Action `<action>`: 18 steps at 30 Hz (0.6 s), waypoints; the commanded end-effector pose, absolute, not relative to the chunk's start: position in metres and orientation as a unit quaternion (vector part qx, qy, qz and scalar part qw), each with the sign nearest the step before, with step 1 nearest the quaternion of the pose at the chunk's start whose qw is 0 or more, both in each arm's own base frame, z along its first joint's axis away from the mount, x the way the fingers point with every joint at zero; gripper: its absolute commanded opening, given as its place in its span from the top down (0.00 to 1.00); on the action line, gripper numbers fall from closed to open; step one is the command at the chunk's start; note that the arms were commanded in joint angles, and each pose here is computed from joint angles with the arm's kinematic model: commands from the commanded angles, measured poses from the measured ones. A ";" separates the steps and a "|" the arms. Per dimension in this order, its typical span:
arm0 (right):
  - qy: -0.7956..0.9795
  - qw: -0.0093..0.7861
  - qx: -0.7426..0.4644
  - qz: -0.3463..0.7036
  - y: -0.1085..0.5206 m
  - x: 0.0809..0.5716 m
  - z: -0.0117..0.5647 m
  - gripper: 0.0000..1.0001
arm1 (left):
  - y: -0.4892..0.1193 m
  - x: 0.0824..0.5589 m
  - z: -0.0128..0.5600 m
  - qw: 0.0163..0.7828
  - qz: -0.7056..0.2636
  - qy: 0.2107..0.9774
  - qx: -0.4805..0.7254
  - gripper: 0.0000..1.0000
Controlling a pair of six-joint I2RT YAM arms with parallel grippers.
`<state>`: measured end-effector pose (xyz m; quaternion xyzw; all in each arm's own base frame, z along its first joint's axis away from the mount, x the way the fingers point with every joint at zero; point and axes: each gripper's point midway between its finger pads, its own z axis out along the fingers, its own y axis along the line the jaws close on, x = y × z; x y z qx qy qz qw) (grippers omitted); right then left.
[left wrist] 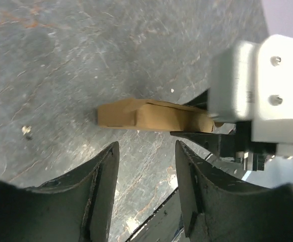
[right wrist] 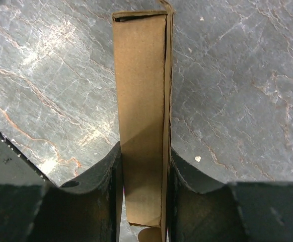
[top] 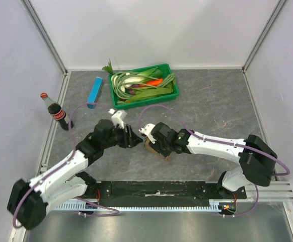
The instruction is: Fold the paper box
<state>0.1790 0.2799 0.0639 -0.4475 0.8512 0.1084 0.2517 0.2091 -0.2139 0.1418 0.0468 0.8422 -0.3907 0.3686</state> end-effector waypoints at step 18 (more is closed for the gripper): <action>0.826 0.156 -0.502 0.204 0.270 0.168 0.063 0.73 | -0.271 0.221 0.153 0.480 -0.422 0.717 0.277 0.54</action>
